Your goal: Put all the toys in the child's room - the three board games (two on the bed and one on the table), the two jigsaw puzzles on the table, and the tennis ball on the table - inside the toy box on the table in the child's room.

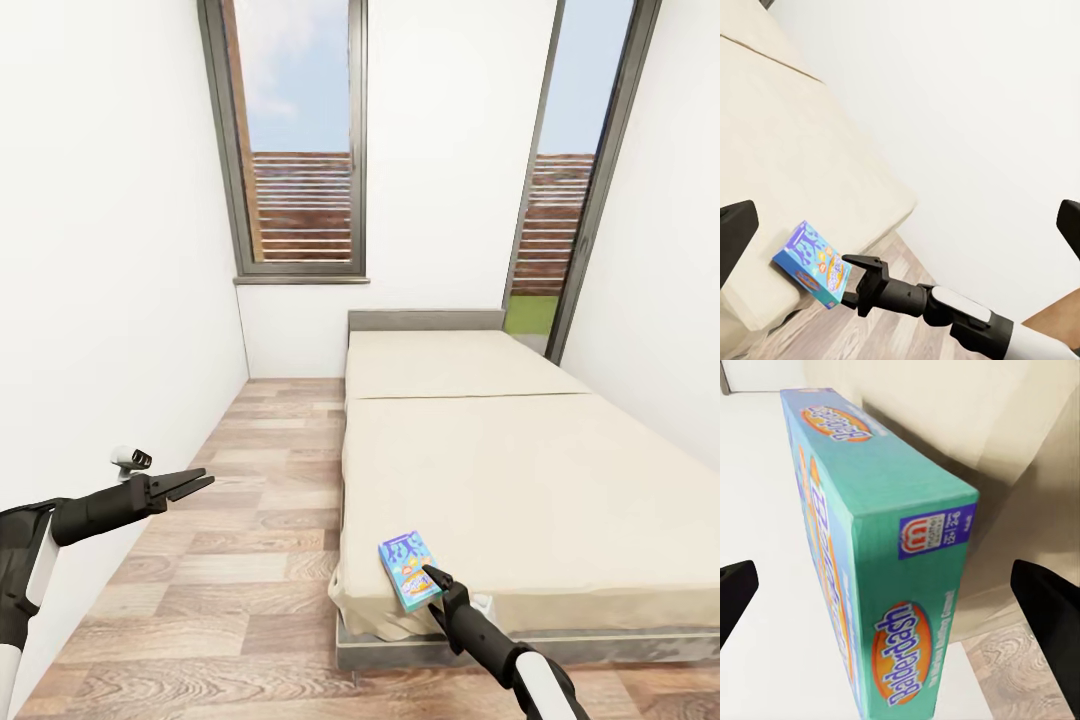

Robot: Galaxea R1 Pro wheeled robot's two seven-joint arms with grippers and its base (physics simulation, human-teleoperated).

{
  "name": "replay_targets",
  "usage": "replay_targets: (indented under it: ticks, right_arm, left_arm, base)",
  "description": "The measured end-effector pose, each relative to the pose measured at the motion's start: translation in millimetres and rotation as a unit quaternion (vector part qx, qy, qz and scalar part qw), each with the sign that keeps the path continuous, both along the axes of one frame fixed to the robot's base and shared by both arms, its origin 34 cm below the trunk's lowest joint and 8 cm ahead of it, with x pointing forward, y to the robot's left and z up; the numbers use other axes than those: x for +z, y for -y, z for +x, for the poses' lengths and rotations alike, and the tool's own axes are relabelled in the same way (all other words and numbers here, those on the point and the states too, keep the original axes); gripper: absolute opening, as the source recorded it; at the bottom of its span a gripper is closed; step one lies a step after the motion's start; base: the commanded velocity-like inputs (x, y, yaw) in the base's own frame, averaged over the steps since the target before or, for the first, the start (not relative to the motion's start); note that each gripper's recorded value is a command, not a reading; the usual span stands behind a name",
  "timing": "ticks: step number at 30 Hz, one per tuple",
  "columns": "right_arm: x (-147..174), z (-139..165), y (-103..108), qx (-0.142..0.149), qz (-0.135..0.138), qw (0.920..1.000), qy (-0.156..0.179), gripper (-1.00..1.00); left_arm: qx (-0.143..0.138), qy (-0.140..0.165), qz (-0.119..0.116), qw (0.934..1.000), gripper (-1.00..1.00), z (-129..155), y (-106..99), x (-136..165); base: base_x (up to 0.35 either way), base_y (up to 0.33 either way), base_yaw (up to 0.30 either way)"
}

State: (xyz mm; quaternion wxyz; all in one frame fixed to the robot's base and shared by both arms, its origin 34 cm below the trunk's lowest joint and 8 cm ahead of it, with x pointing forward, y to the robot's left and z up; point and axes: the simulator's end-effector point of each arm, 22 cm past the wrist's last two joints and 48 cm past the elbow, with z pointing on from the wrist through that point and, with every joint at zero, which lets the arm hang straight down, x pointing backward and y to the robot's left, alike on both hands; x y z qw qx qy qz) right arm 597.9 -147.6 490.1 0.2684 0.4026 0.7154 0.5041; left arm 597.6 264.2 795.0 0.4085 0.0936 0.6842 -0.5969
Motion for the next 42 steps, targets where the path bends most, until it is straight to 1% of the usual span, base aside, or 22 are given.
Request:
replay_targets:
  ticks: [19,20,21,23,26,42]
  right_arm:
    - [-0.1,0.0,-0.2,0.0,0.0,1.0,0.0,1.0]
    - [-0.1,-0.1,-0.2,0.0,0.0,1.0,0.0,-1.0]
    - [-1.6,-0.5,-0.2,0.001,-0.004,1.0,-0.001,-1.0]
    - [-1.6,-0.5,-0.2,0.002,-0.005,1.0,-0.001,-1.0]
    - [0.1,0.0,-0.7,0.001,0.001,1.0,-0.001,-1.0]
    - [1.1,0.9,-1.1,0.001,0.002,1.0,0.0,-1.0]
  left_arm:
    - [0.0,0.0,0.0,1.0,1.0,0.0,0.2,-0.1]
    - [0.0,0.0,0.0,1.0,1.0,0.0,0.2,-0.1]
    - [0.0,0.0,0.0,1.0,1.0,0.0,0.2,-0.2]
    - [0.0,0.0,0.0,1.0,1.0,0.0,0.2,-0.2]
    - [0.0,0.0,0.0,1.0,1.0,0.0,-0.1,0.1]
    - [0.0,0.0,0.0,1.0,1.0,0.0,0.1,-0.1]
  base:
    - [0.002,0.0,0.0]
    - [0.0,0.0,0.0]
    - [0.0,0.0,0.0]
    - [0.0,0.0,0.0]
    - [0.0,0.0,0.0]
    - [-0.004,0.0,0.0]
